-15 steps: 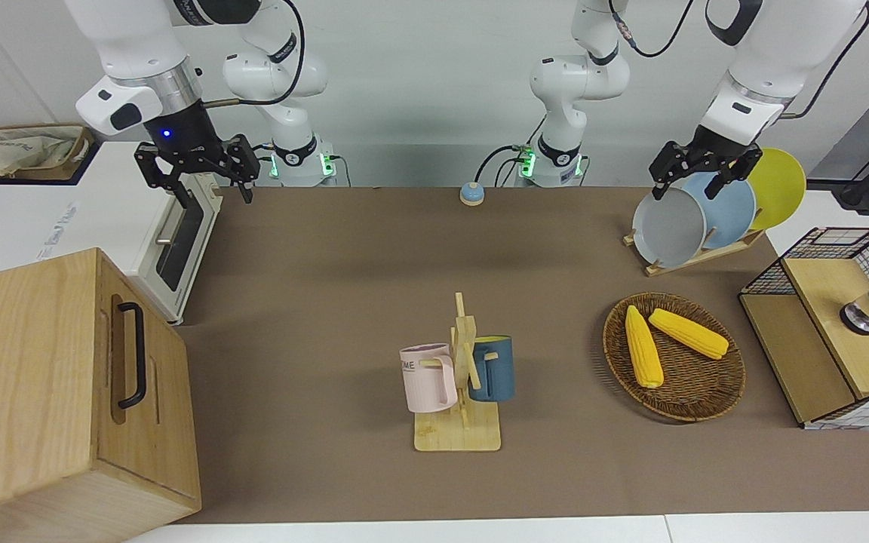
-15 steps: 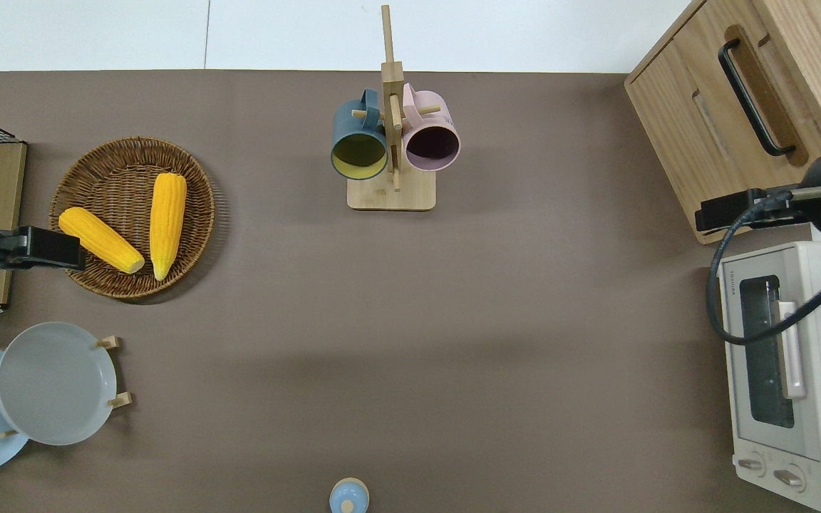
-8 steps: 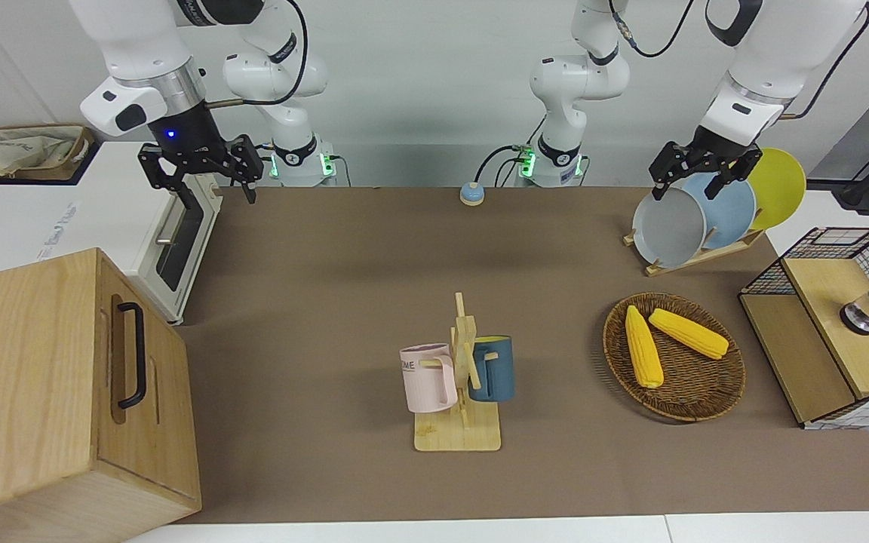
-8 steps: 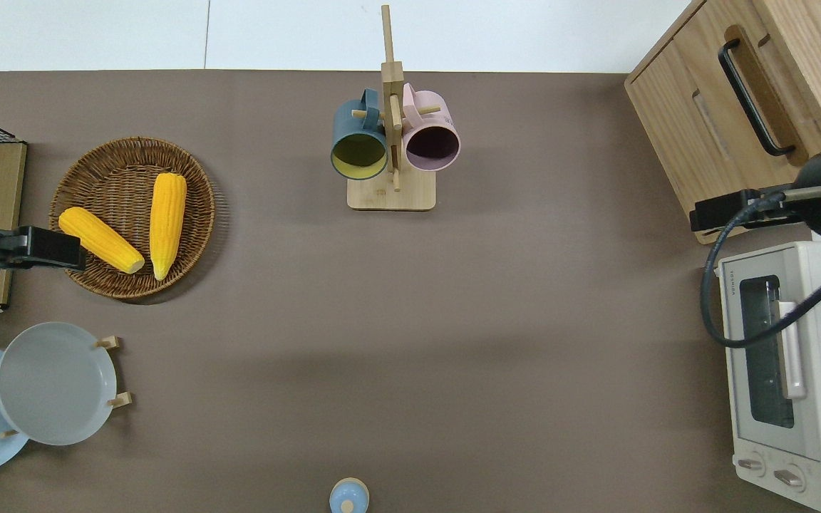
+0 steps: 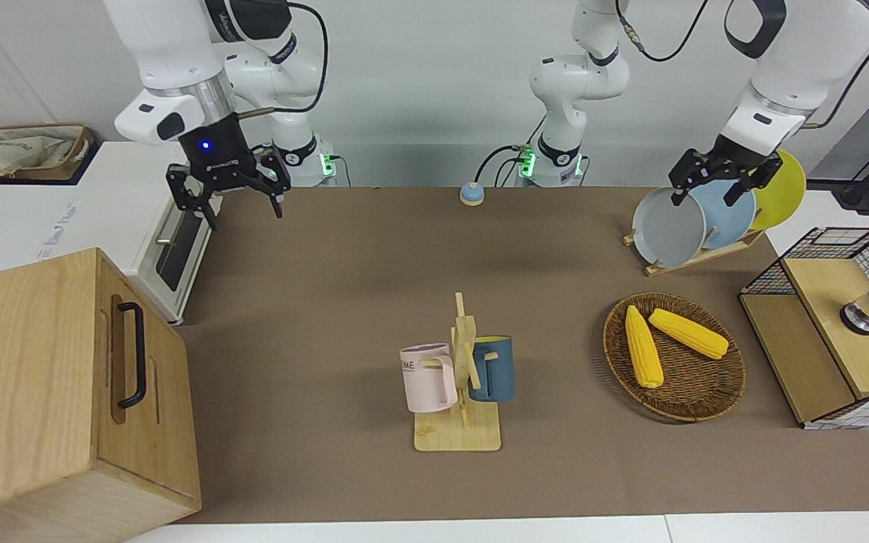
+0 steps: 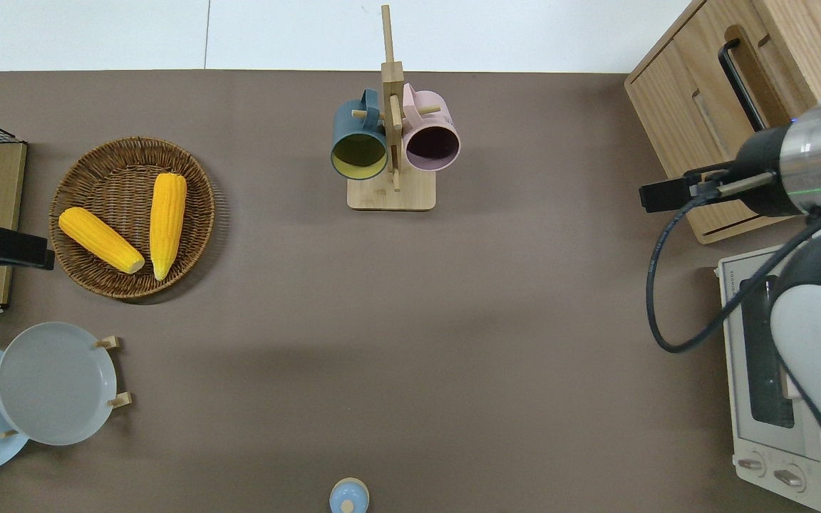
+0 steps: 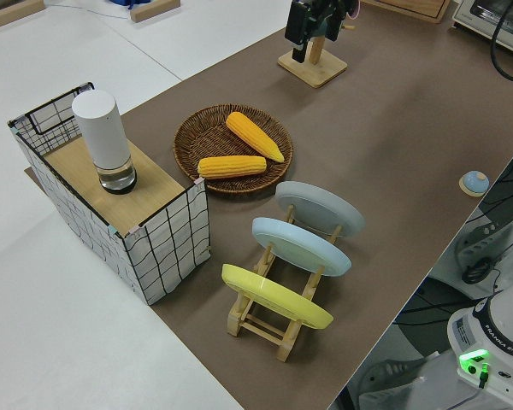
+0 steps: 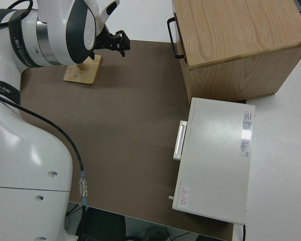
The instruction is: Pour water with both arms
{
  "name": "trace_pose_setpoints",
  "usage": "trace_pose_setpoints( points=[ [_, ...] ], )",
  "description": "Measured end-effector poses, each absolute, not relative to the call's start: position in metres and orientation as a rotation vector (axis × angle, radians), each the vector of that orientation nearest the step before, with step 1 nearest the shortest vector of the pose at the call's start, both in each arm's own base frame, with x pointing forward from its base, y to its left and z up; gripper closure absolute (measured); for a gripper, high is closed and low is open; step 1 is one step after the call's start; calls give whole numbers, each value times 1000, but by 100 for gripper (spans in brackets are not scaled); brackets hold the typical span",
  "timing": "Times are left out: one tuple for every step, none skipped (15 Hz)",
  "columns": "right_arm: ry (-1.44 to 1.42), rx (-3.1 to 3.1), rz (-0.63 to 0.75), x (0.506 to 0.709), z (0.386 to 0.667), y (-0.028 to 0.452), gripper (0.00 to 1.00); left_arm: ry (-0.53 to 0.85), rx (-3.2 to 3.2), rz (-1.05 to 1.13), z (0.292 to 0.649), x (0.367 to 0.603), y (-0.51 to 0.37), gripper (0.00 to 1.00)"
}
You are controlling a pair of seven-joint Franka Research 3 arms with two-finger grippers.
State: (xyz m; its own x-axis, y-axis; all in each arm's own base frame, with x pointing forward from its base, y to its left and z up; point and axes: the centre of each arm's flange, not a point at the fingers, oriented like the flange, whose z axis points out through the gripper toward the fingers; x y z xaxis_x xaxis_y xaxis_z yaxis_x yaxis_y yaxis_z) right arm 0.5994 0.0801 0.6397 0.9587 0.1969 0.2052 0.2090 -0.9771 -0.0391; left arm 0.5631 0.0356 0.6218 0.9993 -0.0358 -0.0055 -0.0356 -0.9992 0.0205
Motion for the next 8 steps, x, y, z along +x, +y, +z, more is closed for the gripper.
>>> trace_pose_setpoints(
  points=[
    [-334,-3042,-324,603,634,88,1,-59,3122,-3,620,565,44,0],
    [-353,-3035,-334,605,630,96,1,-56,3123,4,618,566,52,0],
    [-373,-3027,-347,608,626,104,1,-44,3125,10,617,567,59,0],
    [-397,-3018,-362,610,623,113,1,-23,3126,21,616,568,68,0],
    [-430,-3006,-386,612,619,123,1,-14,3128,31,615,569,78,0],
    [-466,-2990,-414,615,616,136,1,-27,3130,46,615,569,89,0],
    [-499,-2975,-441,616,611,149,1,-47,3132,56,613,570,100,0],
    [-522,-2962,-465,618,604,159,1,-62,3134,66,611,570,112,0]
  ],
)
